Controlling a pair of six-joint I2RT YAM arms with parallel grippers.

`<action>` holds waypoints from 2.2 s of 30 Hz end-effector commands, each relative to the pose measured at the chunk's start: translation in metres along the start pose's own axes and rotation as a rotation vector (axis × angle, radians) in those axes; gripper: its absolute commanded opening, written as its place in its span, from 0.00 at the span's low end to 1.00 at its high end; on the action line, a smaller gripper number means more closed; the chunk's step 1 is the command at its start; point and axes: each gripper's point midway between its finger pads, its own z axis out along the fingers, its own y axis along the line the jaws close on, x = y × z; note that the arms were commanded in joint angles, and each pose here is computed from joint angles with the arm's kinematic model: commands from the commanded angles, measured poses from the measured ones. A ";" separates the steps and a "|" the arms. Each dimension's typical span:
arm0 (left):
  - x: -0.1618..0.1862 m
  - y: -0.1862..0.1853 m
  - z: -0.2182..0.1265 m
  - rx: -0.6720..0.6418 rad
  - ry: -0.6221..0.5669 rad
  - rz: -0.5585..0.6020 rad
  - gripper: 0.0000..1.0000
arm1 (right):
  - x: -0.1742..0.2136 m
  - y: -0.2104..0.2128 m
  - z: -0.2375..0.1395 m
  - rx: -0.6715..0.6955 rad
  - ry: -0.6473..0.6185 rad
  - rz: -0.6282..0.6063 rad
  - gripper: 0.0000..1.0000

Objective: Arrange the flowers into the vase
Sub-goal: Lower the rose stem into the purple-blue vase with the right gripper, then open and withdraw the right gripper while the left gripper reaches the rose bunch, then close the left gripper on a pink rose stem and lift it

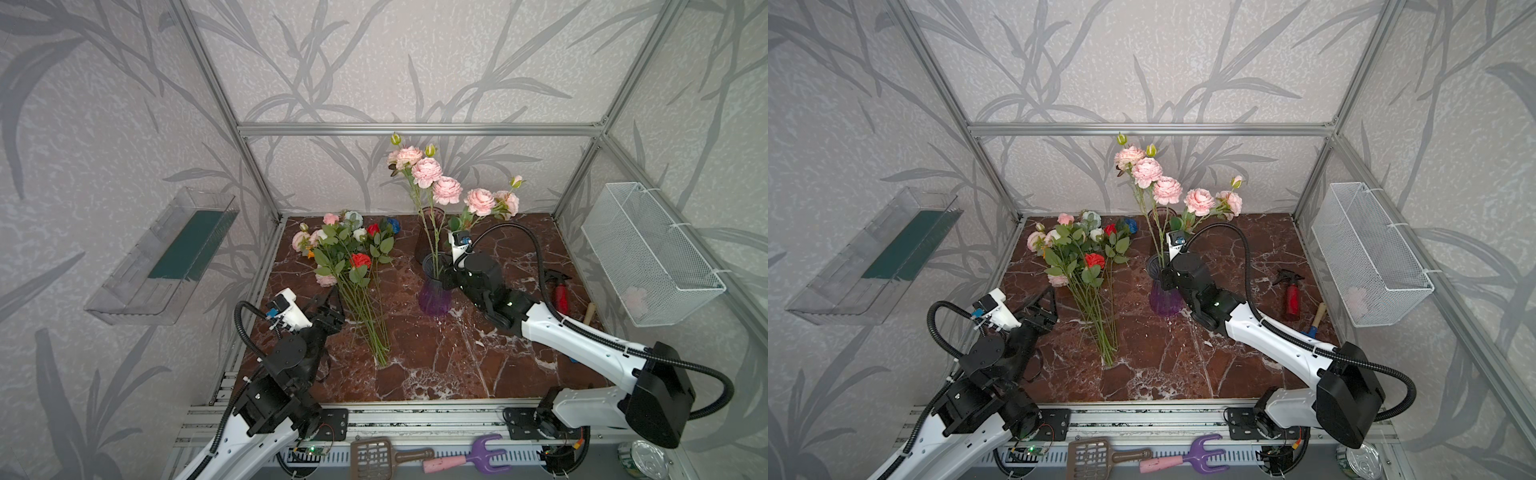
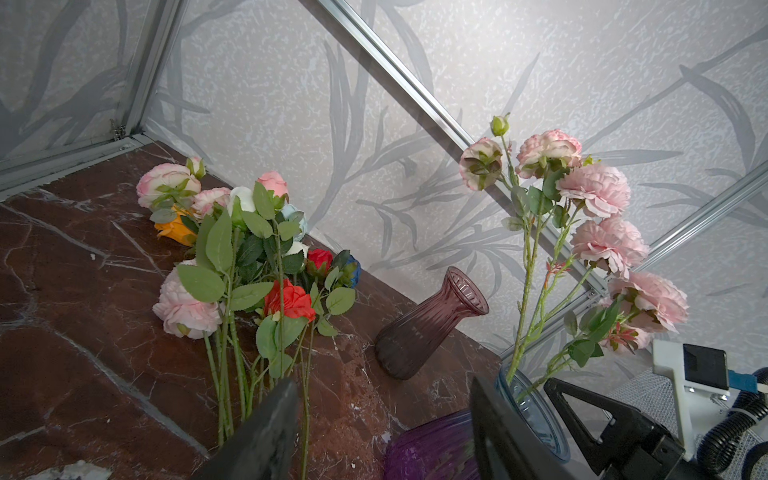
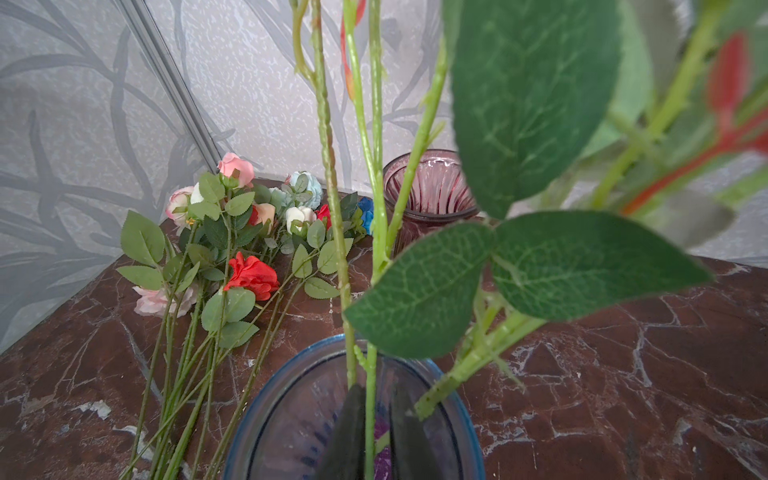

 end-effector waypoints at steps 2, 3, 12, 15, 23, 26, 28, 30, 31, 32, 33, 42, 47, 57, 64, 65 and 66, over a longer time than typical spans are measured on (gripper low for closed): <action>-0.002 -0.002 0.002 0.002 -0.013 -0.023 0.66 | 0.003 0.000 -0.006 -0.010 0.007 0.019 0.15; -0.002 -0.002 0.002 0.002 -0.012 -0.022 0.66 | 0.004 -0.001 -0.007 -0.009 0.007 0.021 0.15; 0.005 -0.003 0.008 -0.007 0.004 -0.010 0.66 | -0.002 -0.005 -0.027 -0.022 -0.016 0.064 0.15; 0.010 -0.002 0.011 -0.017 0.019 0.016 0.66 | -0.008 -0.005 -0.036 -0.031 -0.030 0.075 0.16; 0.028 0.020 0.023 -0.189 0.114 0.210 0.65 | -0.022 -0.013 -0.071 -0.047 -0.072 0.103 0.18; 0.043 0.025 0.033 -0.254 0.226 0.313 0.65 | -0.023 -0.018 -0.088 -0.052 -0.080 0.113 0.19; 0.058 0.028 0.042 -0.283 0.331 0.363 0.65 | -0.019 -0.024 -0.099 -0.047 -0.072 0.119 0.20; 0.077 0.037 0.053 -0.331 0.461 0.377 0.65 | -0.011 -0.029 -0.109 -0.044 -0.051 0.119 0.21; 0.086 0.042 0.057 -0.349 0.520 0.362 0.65 | -0.007 -0.031 -0.113 -0.041 -0.042 0.117 0.22; 0.099 0.047 0.064 -0.347 0.593 0.344 0.65 | -0.002 -0.034 -0.117 -0.037 -0.031 0.113 0.23; 0.111 0.053 0.069 -0.349 0.656 0.329 0.63 | 0.004 -0.039 -0.121 -0.026 -0.021 0.110 0.23; 0.120 0.056 0.114 -0.404 0.740 0.343 0.54 | 0.054 -0.068 -0.148 0.046 0.070 0.123 0.25; 0.123 0.071 0.143 -0.481 0.809 0.330 0.47 | 0.062 -0.078 -0.162 0.063 0.071 0.145 0.25; 0.127 0.101 0.183 -0.617 0.891 0.386 0.35 | 0.060 -0.087 -0.178 0.083 0.049 0.150 0.26; 0.152 0.116 0.197 -0.645 0.991 0.401 0.24 | 0.061 -0.090 -0.180 0.090 0.050 0.149 0.26; 0.153 0.119 0.198 -0.654 0.990 0.406 0.23 | 0.062 -0.090 -0.180 0.091 0.052 0.148 0.26; 0.154 0.121 0.199 -0.662 0.989 0.411 0.22 | 0.062 -0.090 -0.180 0.090 0.053 0.149 0.26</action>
